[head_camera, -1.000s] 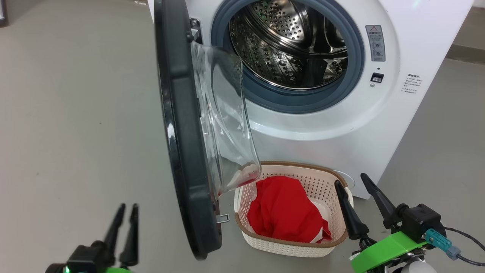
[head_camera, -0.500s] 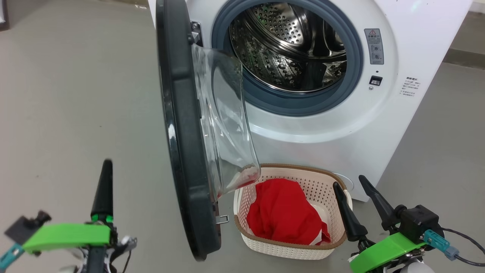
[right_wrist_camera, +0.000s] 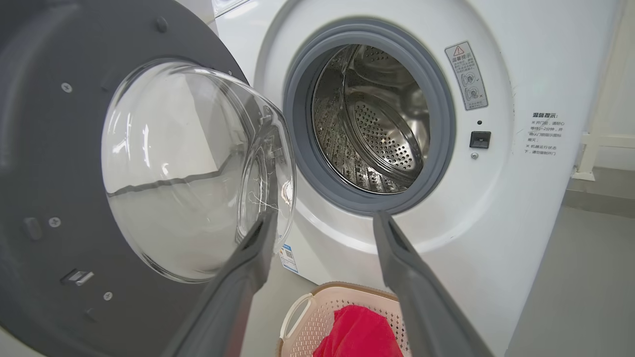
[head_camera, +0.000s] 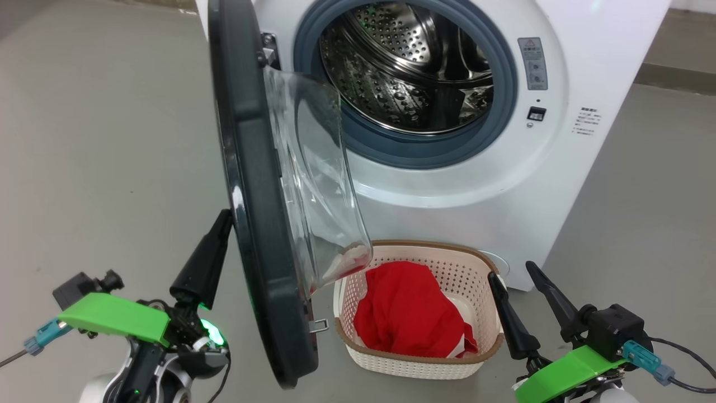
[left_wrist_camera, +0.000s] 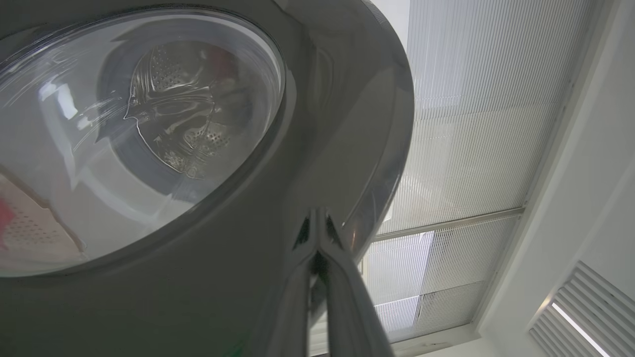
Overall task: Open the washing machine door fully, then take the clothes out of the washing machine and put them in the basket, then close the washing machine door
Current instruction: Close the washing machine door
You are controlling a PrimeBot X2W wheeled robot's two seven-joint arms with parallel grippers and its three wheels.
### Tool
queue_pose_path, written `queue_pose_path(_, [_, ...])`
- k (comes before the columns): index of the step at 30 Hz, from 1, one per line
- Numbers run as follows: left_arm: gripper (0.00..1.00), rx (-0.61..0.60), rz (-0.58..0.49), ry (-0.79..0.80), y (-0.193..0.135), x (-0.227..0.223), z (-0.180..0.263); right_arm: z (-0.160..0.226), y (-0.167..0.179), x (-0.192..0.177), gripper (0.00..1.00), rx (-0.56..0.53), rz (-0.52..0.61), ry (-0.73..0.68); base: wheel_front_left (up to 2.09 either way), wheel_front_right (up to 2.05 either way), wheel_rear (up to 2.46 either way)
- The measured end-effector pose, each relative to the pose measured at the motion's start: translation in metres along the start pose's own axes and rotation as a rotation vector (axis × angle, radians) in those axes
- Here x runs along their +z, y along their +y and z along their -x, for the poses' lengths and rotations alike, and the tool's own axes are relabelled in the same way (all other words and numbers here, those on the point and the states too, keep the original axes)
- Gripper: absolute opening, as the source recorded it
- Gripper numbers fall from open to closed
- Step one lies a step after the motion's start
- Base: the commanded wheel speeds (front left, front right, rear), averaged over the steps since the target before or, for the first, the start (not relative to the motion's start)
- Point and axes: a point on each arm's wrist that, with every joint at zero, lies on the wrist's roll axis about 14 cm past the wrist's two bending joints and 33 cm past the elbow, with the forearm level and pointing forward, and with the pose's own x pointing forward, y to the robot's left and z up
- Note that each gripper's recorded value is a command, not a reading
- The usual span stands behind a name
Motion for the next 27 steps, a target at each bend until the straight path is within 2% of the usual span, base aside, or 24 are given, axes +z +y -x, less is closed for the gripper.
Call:
queue_pose_path(13, [0.0, 0.038, 0.007, 0.129, 0.008, -0.039, -0.014, 0.015, -0.026, 0.001, 1.0, -0.081, 0.0, -0.005, 0.0, 0.0, 0.0])
queue_pose_path(27, [0.0, 0.072, 0.028, 0.255, 0.029, -0.089, -0.049, 0.041, -0.073, 0.014, 1.0, -0.226, 0.021, -0.036, 0.0, 0.0, 0.0])
